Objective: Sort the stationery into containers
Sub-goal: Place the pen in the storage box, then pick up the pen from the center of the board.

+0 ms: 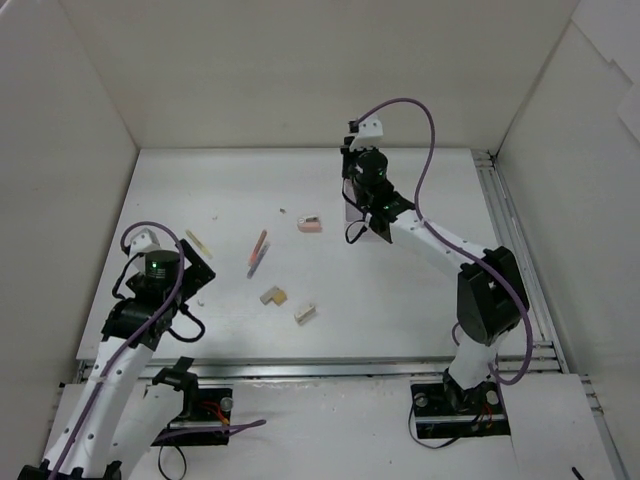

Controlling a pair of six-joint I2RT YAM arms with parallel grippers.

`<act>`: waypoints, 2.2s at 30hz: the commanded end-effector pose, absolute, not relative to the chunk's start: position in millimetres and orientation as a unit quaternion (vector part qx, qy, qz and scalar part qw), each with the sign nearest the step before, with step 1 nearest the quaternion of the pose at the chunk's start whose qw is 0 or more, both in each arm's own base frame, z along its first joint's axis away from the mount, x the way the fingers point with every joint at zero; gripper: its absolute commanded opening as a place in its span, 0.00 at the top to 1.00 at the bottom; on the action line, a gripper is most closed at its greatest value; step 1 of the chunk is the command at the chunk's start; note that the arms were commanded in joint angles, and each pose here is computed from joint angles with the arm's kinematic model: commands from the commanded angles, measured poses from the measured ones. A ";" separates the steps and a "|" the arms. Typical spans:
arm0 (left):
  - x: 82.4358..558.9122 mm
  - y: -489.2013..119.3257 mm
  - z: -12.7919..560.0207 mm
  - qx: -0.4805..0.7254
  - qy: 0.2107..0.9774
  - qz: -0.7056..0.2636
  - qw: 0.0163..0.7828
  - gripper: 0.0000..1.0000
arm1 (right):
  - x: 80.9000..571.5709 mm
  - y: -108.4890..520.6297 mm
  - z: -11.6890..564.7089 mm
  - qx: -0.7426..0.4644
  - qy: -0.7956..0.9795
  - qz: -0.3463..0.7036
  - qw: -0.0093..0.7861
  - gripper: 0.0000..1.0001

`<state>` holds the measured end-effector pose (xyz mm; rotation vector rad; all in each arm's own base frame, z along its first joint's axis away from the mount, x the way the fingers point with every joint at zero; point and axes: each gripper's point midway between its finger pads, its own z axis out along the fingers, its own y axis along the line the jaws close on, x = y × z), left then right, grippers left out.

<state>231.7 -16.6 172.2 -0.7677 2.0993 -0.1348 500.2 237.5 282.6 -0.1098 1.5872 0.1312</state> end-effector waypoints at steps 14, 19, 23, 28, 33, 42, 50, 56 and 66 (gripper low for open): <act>259.9 -0.3 199.5 -0.340 0.826 -0.033 0.449 0.00 | 579.4 173.6 306.2 -0.011 0.618 -0.005 0.786 1.00; 261.4 1.9 197.5 -0.345 0.825 -0.031 0.447 0.00 | 590.1 166.5 303.1 0.010 0.609 0.004 0.793 1.00; 264.6 3.7 195.2 -0.347 0.825 -0.028 0.445 0.00 | 593.7 166.0 292.0 0.012 0.614 0.017 0.789 1.00; 271.7 7.5 193.3 -0.350 0.826 -0.020 0.441 0.00 | 583.0 167.8 273.3 0.022 0.625 0.040 0.779 1.00; 283.0 9.3 193.2 -0.348 0.825 -0.024 0.445 0.00 | 576.7 162.5 258.6 0.029 0.634 0.038 0.772 1.00; 311.7 23.3 182.2 -0.357 0.829 -0.024 0.430 0.00 | 547.5 172.9 284.5 0.016 0.619 0.087 0.781 0.38; 348.0 29.1 183.7 -0.356 0.836 -0.037 0.417 0.00 | 489.9 174.8 322.3 0.043 0.600 0.085 0.794 0.02; 380.3 31.5 153.7 -0.364 0.857 -0.044 0.361 0.00 | 446.8 161.8 313.4 0.111 0.613 0.139 0.770 0.02; 428.0 37.3 117.8 -0.388 0.868 -0.045 0.308 0.04 | 415.1 148.2 256.0 0.129 0.740 0.117 0.650 0.02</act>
